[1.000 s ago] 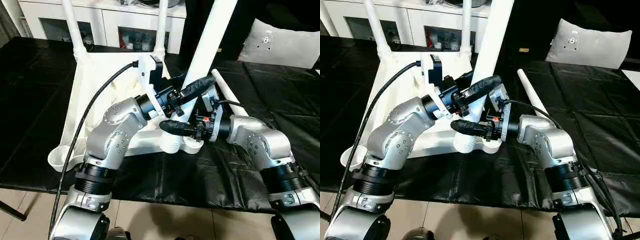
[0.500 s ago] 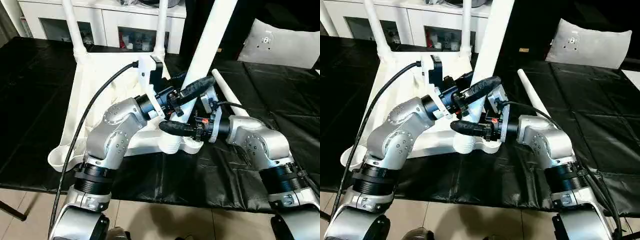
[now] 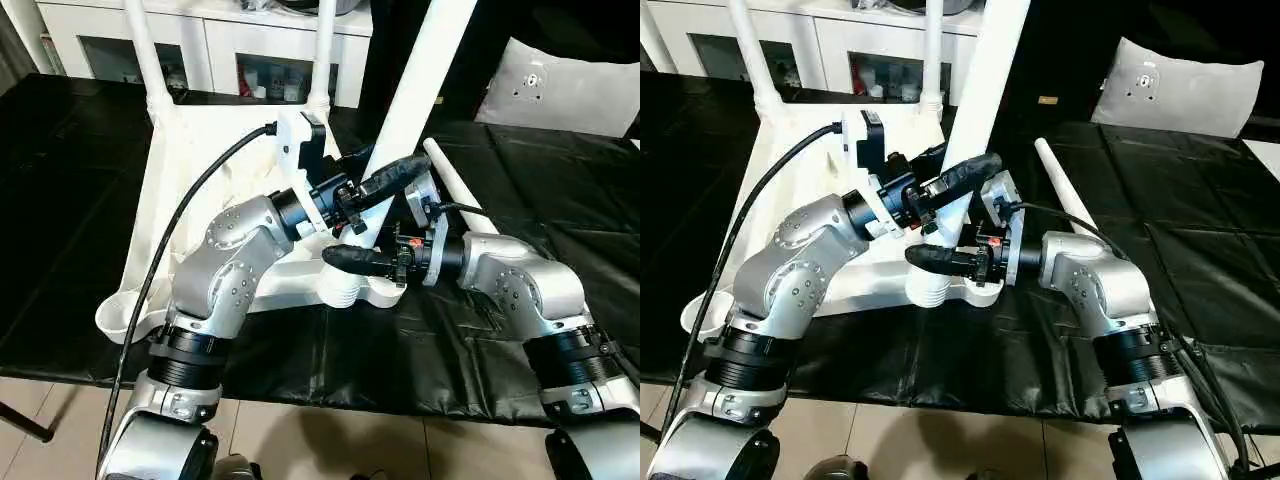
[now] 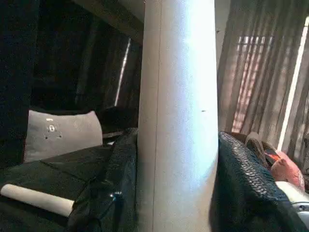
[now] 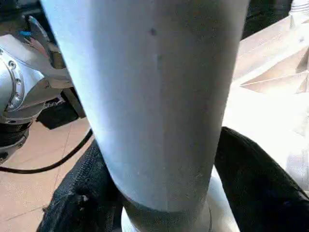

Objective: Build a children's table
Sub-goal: Pick table leg

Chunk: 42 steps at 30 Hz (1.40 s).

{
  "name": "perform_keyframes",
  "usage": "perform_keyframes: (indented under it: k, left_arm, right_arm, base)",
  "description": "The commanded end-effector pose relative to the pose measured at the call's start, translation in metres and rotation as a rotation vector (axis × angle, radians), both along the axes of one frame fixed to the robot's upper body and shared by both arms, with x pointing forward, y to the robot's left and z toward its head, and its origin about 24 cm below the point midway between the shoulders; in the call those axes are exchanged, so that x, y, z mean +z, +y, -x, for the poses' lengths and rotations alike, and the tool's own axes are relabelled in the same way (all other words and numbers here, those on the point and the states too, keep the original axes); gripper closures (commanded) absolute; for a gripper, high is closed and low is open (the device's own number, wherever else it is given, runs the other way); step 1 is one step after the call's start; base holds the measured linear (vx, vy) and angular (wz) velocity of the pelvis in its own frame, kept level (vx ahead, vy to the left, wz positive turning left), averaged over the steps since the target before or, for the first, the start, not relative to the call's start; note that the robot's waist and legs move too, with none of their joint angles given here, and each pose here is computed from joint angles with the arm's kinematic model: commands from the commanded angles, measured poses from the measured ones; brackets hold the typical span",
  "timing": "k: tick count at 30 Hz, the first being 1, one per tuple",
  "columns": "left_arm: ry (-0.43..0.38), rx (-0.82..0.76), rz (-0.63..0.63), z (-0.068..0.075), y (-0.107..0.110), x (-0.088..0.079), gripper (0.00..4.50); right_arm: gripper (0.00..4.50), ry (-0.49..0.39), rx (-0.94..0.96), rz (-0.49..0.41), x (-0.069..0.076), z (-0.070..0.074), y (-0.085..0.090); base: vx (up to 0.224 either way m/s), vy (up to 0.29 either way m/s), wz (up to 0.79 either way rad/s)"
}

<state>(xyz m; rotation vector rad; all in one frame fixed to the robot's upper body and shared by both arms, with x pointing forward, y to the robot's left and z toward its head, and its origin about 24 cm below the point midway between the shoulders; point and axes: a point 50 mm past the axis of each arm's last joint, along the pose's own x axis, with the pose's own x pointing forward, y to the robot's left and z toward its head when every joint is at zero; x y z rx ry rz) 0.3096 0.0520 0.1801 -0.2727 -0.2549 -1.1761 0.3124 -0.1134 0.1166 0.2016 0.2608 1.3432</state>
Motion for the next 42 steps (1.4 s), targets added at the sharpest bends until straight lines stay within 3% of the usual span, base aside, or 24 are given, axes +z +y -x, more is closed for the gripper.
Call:
perform_keyframes:
  k: [1,27,38,42]
  left_arm:
    - [-0.025,-0.013,0.002,0.002,-0.002,0.004,2.71]
    - [-0.023,-0.016,0.0,0.003,-0.003,0.004,2.71]
    - [-0.012,-0.016,0.003,0.002,-0.003,0.004,2.71]
    - [0.056,-0.009,0.022,0.0,-0.006,0.005,2.71]
  right_arm:
    - [1.49,0.009,-0.012,0.002,-0.001,0.001,-0.007]
    - [1.49,0.018,-0.012,0.029,-0.008,0.001,-0.003]
    - [2.44,0.022,-0.024,0.025,-0.01,0.0,-0.003]
    - [2.55,0.021,-0.059,0.041,-0.011,-0.004,-0.005]
  base:
    - [0.0,0.0,0.0]
    - [0.0,0.0,0.0]
    - [0.0,0.0,0.0]
    - [0.0,0.0,0.0]
